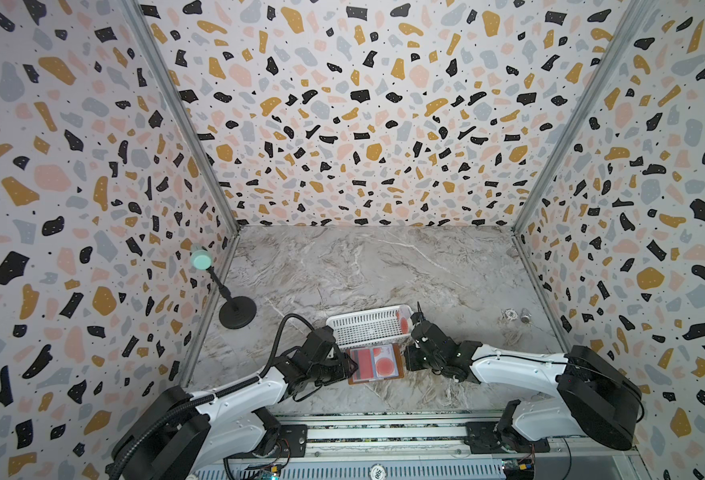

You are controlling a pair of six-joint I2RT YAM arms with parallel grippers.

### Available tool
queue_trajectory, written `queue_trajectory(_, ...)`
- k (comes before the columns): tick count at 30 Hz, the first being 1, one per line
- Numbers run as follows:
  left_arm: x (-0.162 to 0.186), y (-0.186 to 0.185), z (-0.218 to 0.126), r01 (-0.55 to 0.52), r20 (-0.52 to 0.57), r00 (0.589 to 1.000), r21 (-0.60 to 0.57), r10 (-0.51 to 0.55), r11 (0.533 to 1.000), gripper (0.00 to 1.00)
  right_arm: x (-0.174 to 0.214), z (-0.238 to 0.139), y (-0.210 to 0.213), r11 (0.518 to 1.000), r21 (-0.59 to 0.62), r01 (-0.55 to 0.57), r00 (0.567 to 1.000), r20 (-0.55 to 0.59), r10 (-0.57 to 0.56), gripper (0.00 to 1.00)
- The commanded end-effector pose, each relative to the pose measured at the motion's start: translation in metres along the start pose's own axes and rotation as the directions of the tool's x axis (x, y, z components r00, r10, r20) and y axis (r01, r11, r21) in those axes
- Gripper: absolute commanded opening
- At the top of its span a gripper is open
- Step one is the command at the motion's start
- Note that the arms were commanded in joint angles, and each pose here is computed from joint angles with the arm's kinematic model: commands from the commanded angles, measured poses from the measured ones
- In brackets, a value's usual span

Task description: Put the credit cards into the card holder

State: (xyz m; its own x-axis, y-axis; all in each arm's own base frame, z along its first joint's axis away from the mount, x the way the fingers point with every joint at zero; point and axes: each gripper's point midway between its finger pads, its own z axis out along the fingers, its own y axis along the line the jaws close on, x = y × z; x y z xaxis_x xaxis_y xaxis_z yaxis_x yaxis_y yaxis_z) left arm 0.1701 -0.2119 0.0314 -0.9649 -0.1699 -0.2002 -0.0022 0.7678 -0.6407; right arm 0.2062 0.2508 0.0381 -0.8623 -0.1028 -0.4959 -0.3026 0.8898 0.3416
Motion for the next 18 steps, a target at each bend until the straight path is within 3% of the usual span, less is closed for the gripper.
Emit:
queue_trajectory(1,0.006,-0.003,0.004,-0.005,-0.032,0.999,0.040,0.006,0.999,0.50,-0.001,-0.002,-0.002,1.000,0.017,0.002,1.000,-0.002,-0.002,0.06)
queue_trajectory(18,-0.007,-0.047,-0.013,-0.073,-0.016,0.997,0.124,0.076,0.990,0.45,0.016,-0.005,-0.009,1.000,0.019,0.007,1.000,-0.012,-0.007,0.03)
